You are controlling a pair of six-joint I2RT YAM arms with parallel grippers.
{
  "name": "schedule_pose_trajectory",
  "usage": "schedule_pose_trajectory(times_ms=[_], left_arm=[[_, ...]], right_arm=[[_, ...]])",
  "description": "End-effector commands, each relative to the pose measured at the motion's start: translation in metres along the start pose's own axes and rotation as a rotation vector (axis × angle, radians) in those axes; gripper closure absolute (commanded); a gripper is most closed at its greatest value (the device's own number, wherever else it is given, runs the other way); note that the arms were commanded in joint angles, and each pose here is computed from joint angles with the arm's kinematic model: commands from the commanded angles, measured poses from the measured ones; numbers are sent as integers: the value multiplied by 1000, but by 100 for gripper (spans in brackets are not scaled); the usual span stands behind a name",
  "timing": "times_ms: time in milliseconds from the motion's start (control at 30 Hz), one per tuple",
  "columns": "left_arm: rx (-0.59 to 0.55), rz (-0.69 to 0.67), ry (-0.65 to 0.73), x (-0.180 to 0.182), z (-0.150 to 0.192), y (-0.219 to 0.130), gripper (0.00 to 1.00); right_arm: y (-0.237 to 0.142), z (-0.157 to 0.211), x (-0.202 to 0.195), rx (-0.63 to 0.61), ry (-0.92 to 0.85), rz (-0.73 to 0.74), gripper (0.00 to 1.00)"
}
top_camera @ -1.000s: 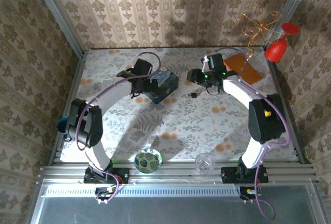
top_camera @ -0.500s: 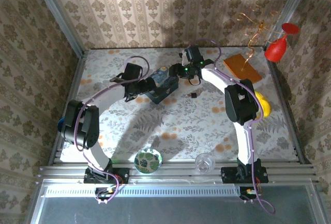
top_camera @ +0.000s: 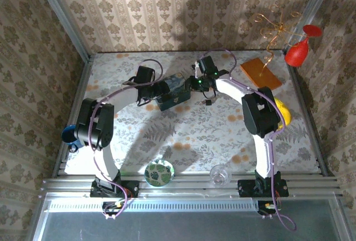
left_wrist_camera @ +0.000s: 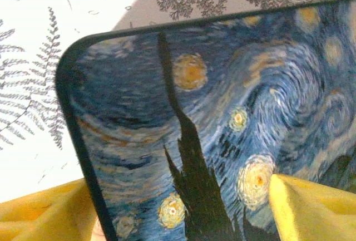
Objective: Unlock the padlock with the key
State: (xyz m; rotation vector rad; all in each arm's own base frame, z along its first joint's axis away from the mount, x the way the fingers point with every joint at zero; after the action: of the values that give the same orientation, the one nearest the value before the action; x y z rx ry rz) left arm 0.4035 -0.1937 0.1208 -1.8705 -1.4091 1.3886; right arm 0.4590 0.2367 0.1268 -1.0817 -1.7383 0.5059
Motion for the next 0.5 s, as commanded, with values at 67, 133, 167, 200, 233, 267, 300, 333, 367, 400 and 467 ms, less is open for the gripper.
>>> schedule_pose_trajectory(times_ms=[67, 133, 167, 200, 233, 267, 300, 333, 367, 400, 467], left_arm=[[31, 71, 41, -13, -4, 11, 20], [32, 71, 52, -15, -5, 12, 19], [29, 71, 58, -15, -7, 12, 18], [27, 70, 62, -15, -8, 12, 17], [26, 69, 66, -16, -10, 12, 17], [25, 68, 70, -17, -11, 12, 16], [26, 66, 74, -17, -12, 12, 16], [24, 64, 77, -17, -13, 12, 15], [23, 61, 81, -16, -14, 12, 14], [20, 57, 79, -15, -16, 11, 13], [10, 46, 68, -10, -20, 7, 10]], right_arm=[[-11, 30, 10, 24, 27, -9, 72], [-15, 37, 9, 19, 36, -4, 72], [-17, 41, 8, 17, 46, 5, 72], [-18, 43, 7, 13, 54, 10, 72], [-20, 46, 5, 7, 65, 13, 72], [-22, 48, 3, 1, 75, 16, 72], [-24, 49, 2, -6, 82, 19, 71], [-26, 51, 1, -12, 90, 26, 70], [-30, 51, 1, -19, 91, 26, 67], [-32, 51, 1, -25, 93, 29, 63], [-39, 50, 1, -40, 92, 43, 55]])
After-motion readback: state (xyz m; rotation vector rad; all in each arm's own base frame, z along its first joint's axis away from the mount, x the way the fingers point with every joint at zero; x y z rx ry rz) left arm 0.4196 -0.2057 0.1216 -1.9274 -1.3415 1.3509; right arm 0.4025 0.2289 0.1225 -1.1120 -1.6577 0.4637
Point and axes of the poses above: each hand's point on the last joint's axis, 136 mm out from that joint toward the fingers, its own y axis out along the fingers, its own x axis along the line the jaws close on, z = x × y, the point moved 5 cm from there along -y, back along the fingers, and after that the axes turned 5 degrees about y, right-handed, at the moved point
